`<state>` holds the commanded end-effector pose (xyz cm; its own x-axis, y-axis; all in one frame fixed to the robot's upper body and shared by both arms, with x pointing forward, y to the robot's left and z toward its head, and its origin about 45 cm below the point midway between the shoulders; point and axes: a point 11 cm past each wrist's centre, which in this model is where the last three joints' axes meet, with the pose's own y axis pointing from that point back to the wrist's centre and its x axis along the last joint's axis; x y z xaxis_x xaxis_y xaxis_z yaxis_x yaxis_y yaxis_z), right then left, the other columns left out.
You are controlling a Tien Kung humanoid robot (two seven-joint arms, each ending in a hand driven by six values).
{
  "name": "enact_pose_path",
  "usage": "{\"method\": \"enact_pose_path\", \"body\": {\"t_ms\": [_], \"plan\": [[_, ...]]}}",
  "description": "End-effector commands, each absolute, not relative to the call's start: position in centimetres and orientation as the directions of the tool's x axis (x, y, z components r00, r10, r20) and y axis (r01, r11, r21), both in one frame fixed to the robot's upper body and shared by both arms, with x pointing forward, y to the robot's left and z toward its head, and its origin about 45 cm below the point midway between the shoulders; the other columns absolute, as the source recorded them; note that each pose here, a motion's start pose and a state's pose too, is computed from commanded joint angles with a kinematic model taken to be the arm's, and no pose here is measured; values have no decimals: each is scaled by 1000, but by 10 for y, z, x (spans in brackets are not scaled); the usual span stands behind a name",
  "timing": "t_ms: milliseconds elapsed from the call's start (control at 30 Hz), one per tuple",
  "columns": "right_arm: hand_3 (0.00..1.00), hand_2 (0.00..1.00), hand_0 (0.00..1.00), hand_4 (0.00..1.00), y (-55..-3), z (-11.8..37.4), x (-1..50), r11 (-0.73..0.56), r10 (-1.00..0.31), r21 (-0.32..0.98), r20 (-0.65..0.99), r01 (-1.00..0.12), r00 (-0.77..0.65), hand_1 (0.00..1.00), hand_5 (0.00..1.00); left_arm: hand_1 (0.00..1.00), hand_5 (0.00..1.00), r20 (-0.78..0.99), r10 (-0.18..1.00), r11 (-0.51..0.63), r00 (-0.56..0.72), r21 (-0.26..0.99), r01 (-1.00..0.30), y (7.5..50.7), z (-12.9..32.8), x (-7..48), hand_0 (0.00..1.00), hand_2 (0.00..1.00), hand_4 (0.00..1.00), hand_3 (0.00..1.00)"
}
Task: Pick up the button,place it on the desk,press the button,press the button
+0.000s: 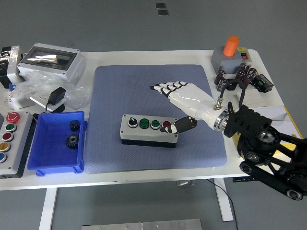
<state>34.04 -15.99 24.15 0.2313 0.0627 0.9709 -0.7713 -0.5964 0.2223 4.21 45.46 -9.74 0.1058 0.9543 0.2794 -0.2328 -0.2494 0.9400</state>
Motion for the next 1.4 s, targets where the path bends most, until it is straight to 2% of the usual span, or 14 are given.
{"method": "enact_pose_path", "body": {"t_ms": [33, 200, 233, 333, 900, 1200, 1400], "plan": [[756, 190, 149, 142, -159, 239, 340, -593, 79, 238, 968, -769, 239, 189, 6, 749, 161, 280, 954, -250, 105, 940, -233, 455, -97, 42, 743, 593, 650, 585], [756, 190, 149, 142, -156, 227, 342, -580, 131, 283, 958, -764, 255, 189, 6, 749, 161, 282, 954, -252, 102, 938, -236, 456, -97, 43, 743, 593, 650, 585], [714, 170, 115, 174, -155, 226, 342, -579, 137, 287, 957, -763, 256, 156, 2, 749, 170, 282, 954, -252, 102, 938, -237, 456, -97, 43, 743, 595, 654, 585], [714, 170, 115, 174, -151, 222, 343, -579, 148, 294, 955, -760, 256, 156, 2, 749, 170, 283, 954, -252, 102, 937, -241, 456, -97, 44, 743, 595, 654, 585], [707, 159, 92, 188, -142, 207, 336, -595, 162, 318, 947, -738, 278, 138, 2, 750, 187, 286, 953, -254, 99, 934, -253, 456, -96, 46, 744, 595, 653, 583], [704, 159, 92, 187, -145, 192, 332, -570, 209, 377, 926, -730, 315, 136, 2, 751, 204, 286, 953, -254, 98, 933, -256, 456, -96, 46, 744, 596, 656, 583], [702, 159, 92, 192, -144, 197, 333, -584, 181, 349, 936, -733, 301, 134, 2, 751, 210, 287, 953, -254, 97, 932, -258, 456, -96, 46, 744, 596, 657, 582]]}}
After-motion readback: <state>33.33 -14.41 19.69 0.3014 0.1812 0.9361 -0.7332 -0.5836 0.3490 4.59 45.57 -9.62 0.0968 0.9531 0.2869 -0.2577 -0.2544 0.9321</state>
